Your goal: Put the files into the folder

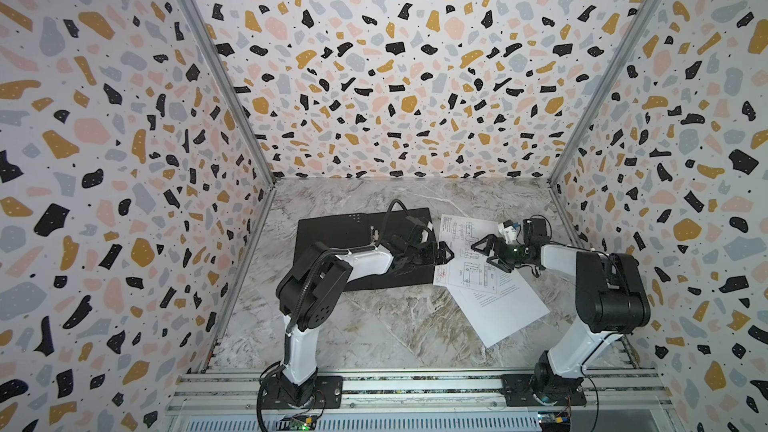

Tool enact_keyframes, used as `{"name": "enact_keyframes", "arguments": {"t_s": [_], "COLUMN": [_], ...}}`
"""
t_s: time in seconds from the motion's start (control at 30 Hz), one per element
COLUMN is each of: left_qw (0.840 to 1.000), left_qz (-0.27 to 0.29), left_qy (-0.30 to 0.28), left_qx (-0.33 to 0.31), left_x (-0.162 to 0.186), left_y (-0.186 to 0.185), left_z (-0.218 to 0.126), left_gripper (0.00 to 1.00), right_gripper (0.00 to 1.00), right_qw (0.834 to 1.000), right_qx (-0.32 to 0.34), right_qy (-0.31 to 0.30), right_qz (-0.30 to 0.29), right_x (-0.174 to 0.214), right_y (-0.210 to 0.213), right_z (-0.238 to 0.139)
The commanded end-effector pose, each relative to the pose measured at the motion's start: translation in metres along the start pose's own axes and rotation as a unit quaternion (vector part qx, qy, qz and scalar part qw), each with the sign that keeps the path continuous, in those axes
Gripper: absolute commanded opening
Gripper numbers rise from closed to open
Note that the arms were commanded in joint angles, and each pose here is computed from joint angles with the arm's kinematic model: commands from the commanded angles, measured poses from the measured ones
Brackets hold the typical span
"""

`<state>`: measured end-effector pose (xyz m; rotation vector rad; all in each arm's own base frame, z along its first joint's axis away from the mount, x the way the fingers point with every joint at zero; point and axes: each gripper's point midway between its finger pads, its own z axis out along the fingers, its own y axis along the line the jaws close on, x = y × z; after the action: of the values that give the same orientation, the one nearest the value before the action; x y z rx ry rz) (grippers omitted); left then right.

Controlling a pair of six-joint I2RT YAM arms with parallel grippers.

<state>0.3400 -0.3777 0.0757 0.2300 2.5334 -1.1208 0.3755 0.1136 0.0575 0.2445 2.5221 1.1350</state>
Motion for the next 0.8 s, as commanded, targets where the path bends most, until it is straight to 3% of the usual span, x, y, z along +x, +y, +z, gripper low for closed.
{"name": "enact_keyframes", "arguments": {"t_s": [0.0,0.77], "left_qw": [1.0,0.988], "left_qz": [-0.008,-0.113], "left_qy": [-0.002,0.024], "left_qx": [0.017,0.101], "left_x": [0.006,0.066], "left_y": [-0.007,-0.015], "left_z": [-0.01,-0.018], "left_gripper": [0.97,0.99], "right_gripper": [0.99,0.99], "right_qw": [1.0,0.999], "right_qx": [0.016,0.035], "right_qy": [0.014,0.024], "right_qz": [0.009,0.015], "right_x": [0.005,0.008], "right_y": [-0.005,-0.015], "right_z": [0.004,0.007]}}
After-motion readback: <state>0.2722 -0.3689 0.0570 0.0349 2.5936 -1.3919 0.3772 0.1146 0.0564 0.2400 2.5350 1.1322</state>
